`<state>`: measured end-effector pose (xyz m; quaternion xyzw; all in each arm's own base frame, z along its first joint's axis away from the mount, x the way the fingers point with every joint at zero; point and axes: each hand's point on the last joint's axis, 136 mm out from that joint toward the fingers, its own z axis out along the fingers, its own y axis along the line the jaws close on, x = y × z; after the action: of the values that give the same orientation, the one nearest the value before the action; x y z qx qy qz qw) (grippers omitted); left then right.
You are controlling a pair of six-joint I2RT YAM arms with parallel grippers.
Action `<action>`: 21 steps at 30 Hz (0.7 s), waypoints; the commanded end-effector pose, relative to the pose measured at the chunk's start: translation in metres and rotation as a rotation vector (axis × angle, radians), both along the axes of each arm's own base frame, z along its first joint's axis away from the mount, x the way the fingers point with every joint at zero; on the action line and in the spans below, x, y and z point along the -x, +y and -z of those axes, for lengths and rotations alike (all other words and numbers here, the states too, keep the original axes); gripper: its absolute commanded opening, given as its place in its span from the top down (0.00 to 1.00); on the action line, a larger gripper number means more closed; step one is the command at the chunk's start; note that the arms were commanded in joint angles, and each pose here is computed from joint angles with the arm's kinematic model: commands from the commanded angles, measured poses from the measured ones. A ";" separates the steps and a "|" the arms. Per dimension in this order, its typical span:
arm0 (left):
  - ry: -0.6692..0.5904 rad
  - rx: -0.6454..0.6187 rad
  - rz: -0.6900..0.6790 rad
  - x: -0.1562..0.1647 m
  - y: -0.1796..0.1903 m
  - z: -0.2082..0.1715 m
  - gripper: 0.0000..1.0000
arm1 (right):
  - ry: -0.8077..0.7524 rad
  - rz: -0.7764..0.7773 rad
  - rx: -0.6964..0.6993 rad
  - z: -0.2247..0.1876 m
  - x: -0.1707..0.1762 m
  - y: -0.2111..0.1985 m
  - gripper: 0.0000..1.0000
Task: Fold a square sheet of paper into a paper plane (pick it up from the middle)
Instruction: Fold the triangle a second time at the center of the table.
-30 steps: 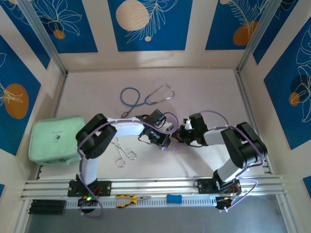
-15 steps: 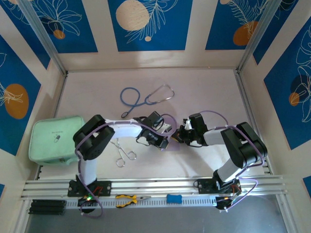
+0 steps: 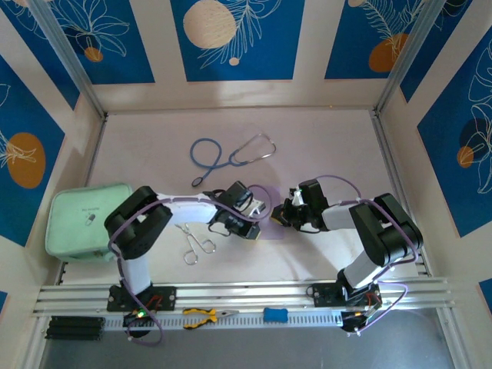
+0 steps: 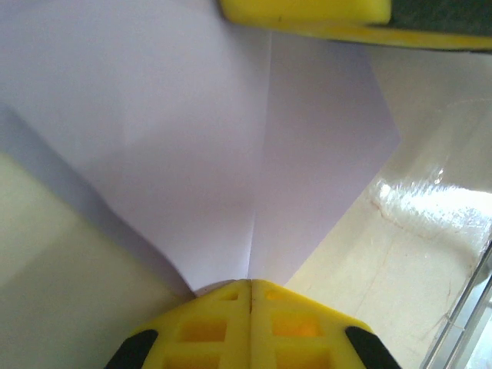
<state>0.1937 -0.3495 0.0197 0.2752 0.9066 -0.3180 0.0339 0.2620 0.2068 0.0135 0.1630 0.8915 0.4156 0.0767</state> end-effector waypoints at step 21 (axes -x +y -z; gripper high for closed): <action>-0.023 0.116 -0.063 -0.010 -0.014 -0.047 0.97 | 0.124 0.038 0.104 0.029 0.023 -0.022 1.00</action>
<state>0.1930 -0.3436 0.0587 0.2525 0.9044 -0.3371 0.0683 0.2622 0.2046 0.0135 0.1666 0.8918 0.4136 0.0766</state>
